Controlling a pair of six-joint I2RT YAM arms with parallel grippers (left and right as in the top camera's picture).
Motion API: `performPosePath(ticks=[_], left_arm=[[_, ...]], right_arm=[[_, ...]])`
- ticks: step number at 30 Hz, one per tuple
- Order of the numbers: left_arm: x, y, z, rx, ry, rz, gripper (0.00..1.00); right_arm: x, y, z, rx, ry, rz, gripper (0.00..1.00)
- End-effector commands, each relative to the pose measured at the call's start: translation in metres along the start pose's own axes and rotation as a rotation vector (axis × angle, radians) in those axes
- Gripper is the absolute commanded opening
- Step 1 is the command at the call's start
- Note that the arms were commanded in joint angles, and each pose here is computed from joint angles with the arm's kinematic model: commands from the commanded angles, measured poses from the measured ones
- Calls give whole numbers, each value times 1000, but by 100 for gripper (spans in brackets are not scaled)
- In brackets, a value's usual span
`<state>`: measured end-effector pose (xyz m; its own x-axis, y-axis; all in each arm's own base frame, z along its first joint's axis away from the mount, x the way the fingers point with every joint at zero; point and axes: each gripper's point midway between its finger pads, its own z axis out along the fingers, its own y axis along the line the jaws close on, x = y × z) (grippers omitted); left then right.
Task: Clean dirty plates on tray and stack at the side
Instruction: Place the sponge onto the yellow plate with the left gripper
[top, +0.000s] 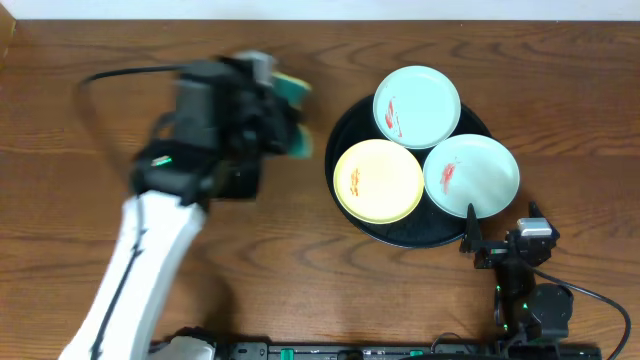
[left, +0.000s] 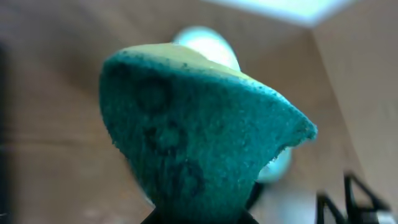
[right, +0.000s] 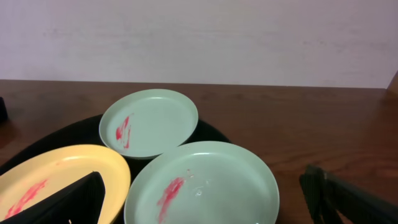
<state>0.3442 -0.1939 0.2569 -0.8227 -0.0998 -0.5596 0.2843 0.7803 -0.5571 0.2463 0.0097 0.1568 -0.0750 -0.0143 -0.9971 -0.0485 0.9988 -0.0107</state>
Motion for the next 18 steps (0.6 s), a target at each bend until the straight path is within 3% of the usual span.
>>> performPosePath(ticks=[1,4,9,13,18], left_arm=[[37,-24,49,63,154,18,8],[69,-28,102,41,253,14,8],[105,-9,164,-121,291,-158,7],[123,7,189,-251,265,-198,8],[128,23,204,-395,169,-114,7]], right_arm=[[0,1,0,-5,-1,-15,99],[0,1,0,-5,-1,-15,99],[0,1,0,-5,-1,-15,99],[0,1,0,-5,-1,-15,99],[0,1,0,-5,-1,-15,99]])
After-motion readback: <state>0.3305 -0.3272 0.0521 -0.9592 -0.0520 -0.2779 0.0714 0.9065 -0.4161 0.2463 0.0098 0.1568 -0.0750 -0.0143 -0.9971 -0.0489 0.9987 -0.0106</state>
